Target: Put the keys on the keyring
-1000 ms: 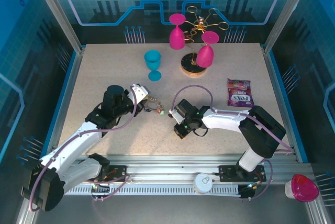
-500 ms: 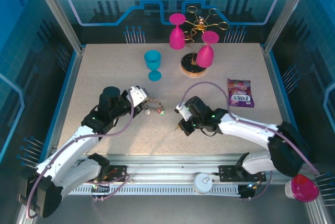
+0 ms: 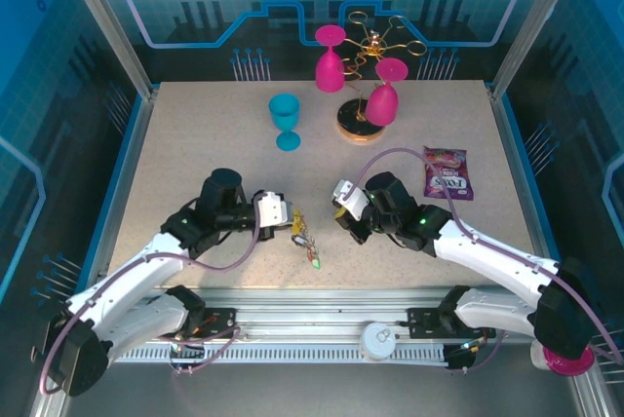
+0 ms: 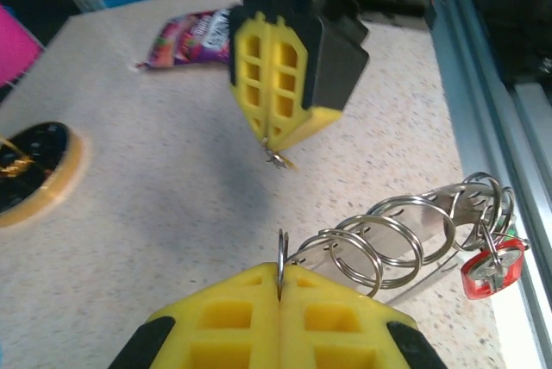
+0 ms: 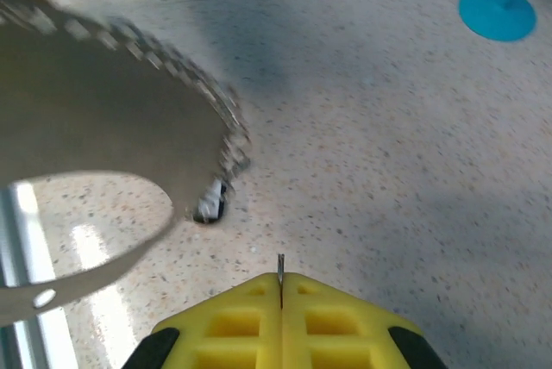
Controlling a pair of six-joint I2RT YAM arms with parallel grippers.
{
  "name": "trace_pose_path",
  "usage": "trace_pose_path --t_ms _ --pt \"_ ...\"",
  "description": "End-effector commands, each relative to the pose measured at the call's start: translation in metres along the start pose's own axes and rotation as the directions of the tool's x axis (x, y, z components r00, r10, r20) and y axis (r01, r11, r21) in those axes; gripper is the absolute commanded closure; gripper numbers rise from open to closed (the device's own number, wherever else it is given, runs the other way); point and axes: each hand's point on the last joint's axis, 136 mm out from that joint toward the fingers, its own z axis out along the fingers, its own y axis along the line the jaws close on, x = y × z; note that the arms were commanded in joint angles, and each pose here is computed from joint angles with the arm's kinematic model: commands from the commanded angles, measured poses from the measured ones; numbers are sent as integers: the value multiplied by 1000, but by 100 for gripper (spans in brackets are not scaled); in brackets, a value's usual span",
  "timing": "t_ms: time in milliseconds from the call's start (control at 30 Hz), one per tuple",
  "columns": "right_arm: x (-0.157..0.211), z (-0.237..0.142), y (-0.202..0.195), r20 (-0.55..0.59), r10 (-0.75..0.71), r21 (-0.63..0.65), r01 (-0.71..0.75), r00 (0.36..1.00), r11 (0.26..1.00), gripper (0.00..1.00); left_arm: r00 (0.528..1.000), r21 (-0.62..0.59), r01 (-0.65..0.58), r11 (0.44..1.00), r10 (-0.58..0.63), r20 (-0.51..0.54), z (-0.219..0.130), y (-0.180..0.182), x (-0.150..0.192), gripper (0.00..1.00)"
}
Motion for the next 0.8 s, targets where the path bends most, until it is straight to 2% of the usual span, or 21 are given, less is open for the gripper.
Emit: trace_pose_path --t_ms 0,267,767 --pt "-12 -4 21 53 -129 -117 134 990 984 100 998 51 -57 997 56 17 7 -9 -5 100" --pt "-9 1 57 123 -193 -247 219 973 944 100 1000 85 -11 996 11 3 17 -19 9 100" --pt "-17 9 67 187 -167 -262 213 968 941 100 1000 100 26 995 -25 -19 27 -21 15 100"
